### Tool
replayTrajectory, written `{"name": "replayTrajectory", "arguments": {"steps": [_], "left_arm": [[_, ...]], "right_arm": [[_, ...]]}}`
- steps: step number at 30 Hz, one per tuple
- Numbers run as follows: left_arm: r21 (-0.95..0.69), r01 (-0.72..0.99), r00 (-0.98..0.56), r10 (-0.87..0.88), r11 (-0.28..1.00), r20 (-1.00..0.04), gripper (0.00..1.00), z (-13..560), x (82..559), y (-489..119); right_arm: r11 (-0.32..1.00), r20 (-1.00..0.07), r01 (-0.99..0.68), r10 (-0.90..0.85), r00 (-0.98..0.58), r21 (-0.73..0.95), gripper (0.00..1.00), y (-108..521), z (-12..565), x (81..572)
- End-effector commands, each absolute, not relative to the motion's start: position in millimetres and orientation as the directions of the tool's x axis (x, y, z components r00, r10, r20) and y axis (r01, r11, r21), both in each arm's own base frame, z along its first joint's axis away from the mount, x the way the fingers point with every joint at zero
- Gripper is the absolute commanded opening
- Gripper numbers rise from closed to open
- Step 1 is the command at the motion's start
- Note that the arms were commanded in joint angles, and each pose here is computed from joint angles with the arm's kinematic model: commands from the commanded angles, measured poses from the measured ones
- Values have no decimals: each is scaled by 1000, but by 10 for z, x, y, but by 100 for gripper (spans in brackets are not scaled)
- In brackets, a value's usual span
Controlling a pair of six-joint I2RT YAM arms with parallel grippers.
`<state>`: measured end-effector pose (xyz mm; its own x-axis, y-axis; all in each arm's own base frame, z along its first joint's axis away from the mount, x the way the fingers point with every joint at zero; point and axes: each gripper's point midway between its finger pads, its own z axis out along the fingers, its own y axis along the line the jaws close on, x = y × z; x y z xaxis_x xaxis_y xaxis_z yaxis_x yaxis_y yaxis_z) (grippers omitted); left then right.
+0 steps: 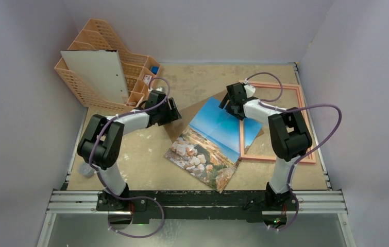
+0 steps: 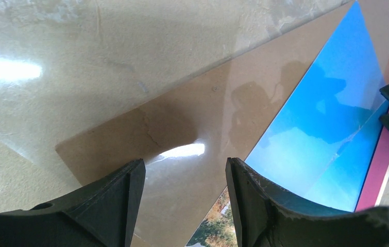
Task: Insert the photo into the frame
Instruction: Move the photo frame to the center of the board.
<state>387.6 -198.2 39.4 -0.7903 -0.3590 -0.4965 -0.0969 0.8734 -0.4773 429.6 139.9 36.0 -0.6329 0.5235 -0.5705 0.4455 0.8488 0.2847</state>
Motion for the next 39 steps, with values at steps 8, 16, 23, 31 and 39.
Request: {"name": "replayTrajectory", "arguments": {"steps": [8, 16, 23, 31, 39], "left_arm": [[-435, -161, -771, -388, 886, -505, 62, 359, 3808, -1788], [-435, -161, -774, -386, 886, -502, 62, 339, 3805, -1792], [-445, -152, -774, -386, 883, -502, 62, 357, 3817, -1817], [-466, -142, -769, -394, 873, -504, 65, 422, 3832, -1852], [-486, -118, -775, -386, 866, -500, 68, 464, 3802, -1896]], "right_arm": [[840, -635, 497, 508, -582, 216, 84, 1107, 390, 4662], [832, -642, 514, 514, -568, 211, 85, 1005, 357, 4787], [839, -620, 478, 524, -584, 260, 85, 1063, 275, 4917], [850, -589, 324, 523, -616, 416, 85, 1224, 306, 5113], [860, -610, 161, 463, -643, 484, 85, 1364, 367, 5260]]}}
